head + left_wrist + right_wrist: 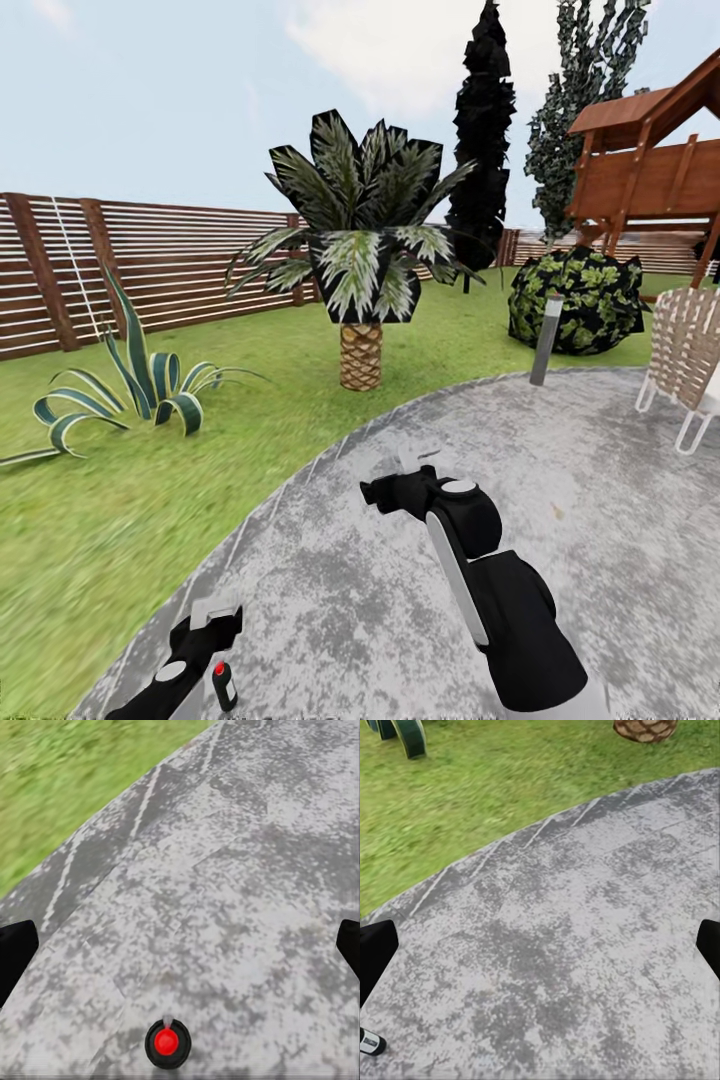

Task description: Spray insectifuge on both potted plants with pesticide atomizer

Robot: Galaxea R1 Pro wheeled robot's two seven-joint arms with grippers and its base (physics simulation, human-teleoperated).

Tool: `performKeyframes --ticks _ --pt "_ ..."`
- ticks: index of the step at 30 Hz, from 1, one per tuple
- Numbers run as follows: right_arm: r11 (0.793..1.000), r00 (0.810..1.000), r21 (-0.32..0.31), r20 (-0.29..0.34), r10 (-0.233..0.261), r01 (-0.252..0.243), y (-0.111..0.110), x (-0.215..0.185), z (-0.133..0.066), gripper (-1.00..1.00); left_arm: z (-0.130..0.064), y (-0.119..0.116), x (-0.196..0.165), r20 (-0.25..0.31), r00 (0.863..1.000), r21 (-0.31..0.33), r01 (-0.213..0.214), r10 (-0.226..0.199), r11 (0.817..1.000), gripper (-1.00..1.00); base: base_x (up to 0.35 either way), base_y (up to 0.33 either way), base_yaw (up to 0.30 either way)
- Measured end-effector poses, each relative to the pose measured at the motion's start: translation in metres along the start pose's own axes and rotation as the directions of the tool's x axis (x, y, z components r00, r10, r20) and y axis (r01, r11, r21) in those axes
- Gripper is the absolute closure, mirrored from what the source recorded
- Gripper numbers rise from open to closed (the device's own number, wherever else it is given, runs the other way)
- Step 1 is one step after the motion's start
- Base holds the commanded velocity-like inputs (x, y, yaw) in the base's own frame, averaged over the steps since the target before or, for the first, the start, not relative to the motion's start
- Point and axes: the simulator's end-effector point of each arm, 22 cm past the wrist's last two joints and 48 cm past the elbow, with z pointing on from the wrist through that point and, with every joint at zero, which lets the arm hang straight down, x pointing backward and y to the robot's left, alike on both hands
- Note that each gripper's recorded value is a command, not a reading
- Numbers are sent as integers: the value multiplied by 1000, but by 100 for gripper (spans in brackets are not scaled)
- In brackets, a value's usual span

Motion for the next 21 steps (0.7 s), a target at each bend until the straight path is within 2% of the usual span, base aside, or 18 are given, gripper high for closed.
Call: performKeyframes --ticks 21 --pt "1000 997 -14 -77 26 -27 -4 37 34 -100 11 5 46 -82 997 -23 -15 14 1000 -100 0 0 0"
